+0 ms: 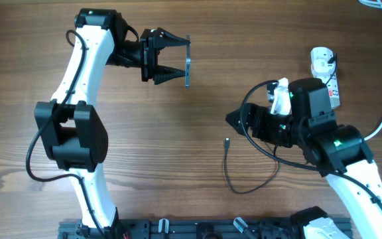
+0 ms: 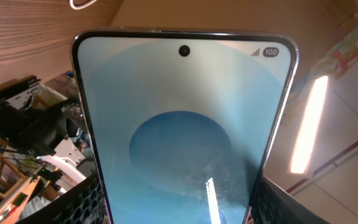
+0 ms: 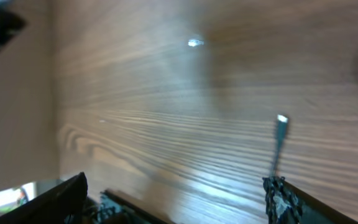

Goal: Plug charger to phone and switch on socket
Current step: 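Move the right gripper toward the black USB-C cable, then grasp the USB-C cable plug with the right gripper and lift it, then bring the phone down with the left gripper toward the raised plug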

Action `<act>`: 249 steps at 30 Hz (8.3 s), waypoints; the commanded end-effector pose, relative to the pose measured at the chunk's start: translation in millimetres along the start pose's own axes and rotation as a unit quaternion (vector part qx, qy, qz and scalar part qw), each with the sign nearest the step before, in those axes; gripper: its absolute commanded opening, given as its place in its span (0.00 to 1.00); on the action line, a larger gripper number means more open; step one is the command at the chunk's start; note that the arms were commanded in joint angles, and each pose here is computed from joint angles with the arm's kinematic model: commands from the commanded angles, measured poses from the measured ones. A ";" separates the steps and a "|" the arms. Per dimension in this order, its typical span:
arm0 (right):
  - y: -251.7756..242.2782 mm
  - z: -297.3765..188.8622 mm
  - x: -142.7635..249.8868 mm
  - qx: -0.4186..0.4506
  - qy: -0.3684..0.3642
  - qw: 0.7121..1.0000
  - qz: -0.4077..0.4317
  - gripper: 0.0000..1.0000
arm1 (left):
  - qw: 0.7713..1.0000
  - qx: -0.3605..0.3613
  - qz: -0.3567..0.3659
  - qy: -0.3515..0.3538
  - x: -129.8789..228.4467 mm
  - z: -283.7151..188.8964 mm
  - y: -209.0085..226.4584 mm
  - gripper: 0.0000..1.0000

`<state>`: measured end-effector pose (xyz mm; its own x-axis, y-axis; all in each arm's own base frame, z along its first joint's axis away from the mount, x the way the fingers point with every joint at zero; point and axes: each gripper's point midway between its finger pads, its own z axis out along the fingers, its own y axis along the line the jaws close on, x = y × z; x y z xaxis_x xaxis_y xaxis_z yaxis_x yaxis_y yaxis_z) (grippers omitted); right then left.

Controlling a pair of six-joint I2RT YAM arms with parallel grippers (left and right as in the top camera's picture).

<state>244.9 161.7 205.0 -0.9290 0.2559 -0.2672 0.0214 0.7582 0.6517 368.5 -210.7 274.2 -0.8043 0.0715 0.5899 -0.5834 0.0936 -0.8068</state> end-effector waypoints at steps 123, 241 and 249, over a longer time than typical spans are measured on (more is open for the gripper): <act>104.4 -57.2 -75.4 0.257 -0.051 0.948 -0.181 1.00 | 0.954 -0.233 0.046 -0.184 -68.5 -37.6 54.2 0.04; 49.2 56.0 22.4 0.037 0.079 0.988 -0.127 0.04 | 0.894 -0.164 0.414 -0.045 -52.6 38.1 9.9 0.04; 63.0 58.7 9.6 0.014 0.050 0.993 -0.102 0.04 | 0.904 -0.186 0.372 -0.095 -72.5 34.6 5.7 0.04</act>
<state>258.7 242.9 189.3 -0.9490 0.0084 -0.3152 -0.1713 0.8254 0.5379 418.5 -251.8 209.8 -0.9786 0.1218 -0.1657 0.2017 0.4119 -0.8886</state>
